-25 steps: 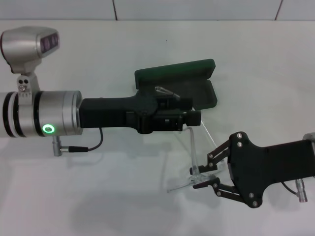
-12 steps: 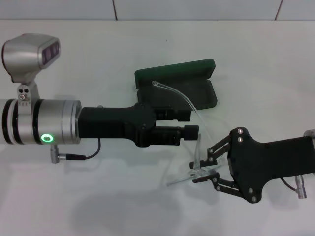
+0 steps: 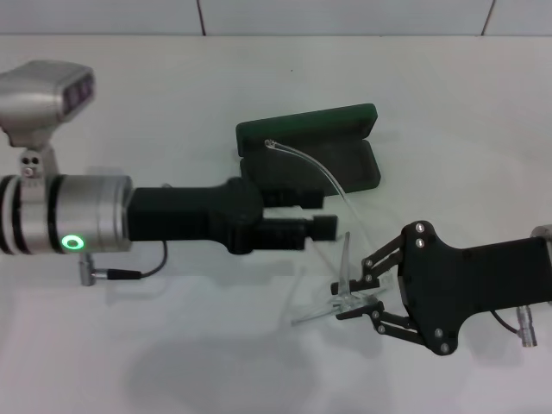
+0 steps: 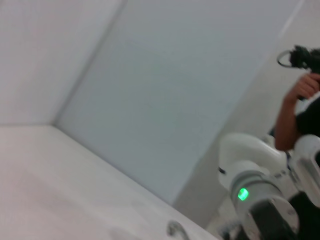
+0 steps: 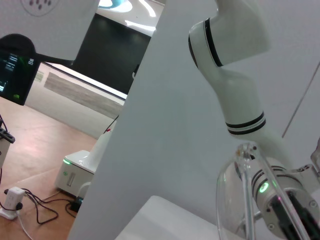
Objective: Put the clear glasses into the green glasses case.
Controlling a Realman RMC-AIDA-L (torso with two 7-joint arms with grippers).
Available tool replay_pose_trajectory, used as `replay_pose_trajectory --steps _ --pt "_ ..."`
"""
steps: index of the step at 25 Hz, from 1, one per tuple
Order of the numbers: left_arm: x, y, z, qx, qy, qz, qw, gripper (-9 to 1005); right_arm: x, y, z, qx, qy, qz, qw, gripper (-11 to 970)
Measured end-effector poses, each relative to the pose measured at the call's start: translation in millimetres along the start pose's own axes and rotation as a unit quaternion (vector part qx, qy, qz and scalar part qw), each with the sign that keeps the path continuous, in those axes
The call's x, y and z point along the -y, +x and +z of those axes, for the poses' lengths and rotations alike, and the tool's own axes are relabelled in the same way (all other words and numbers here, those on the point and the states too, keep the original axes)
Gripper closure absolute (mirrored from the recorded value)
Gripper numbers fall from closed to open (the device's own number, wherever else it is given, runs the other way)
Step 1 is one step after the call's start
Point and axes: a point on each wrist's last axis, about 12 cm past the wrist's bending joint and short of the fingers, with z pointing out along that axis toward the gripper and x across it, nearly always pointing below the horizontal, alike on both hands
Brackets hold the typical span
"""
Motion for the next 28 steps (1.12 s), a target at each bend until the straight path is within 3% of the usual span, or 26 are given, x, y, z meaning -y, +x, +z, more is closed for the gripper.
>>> replay_pose_trajectory --steps 7,14,18,24,28 --pt "-8.7 6 -31 0.037 -0.083 0.019 0.996 298 -1.0 -8 -1 0.033 -0.006 -0.005 0.999 838" --pt "-16.8 12 -41 0.053 -0.143 0.049 0.987 298 2.1 -20 1 0.078 -0.031 -0.015 0.996 837" --pt "-10.9 8 -34 0.089 -0.118 0.072 0.986 298 0.1 -18 5 0.078 -0.039 0.000 0.996 837" --pt "7.4 -1 -24 0.147 -0.040 0.119 0.981 298 2.4 -12 11 0.073 -0.040 0.039 0.996 837" --pt "12.2 -3 -18 0.153 -0.013 0.131 0.979 298 5.7 -10 13 0.068 -0.038 0.057 0.995 837"
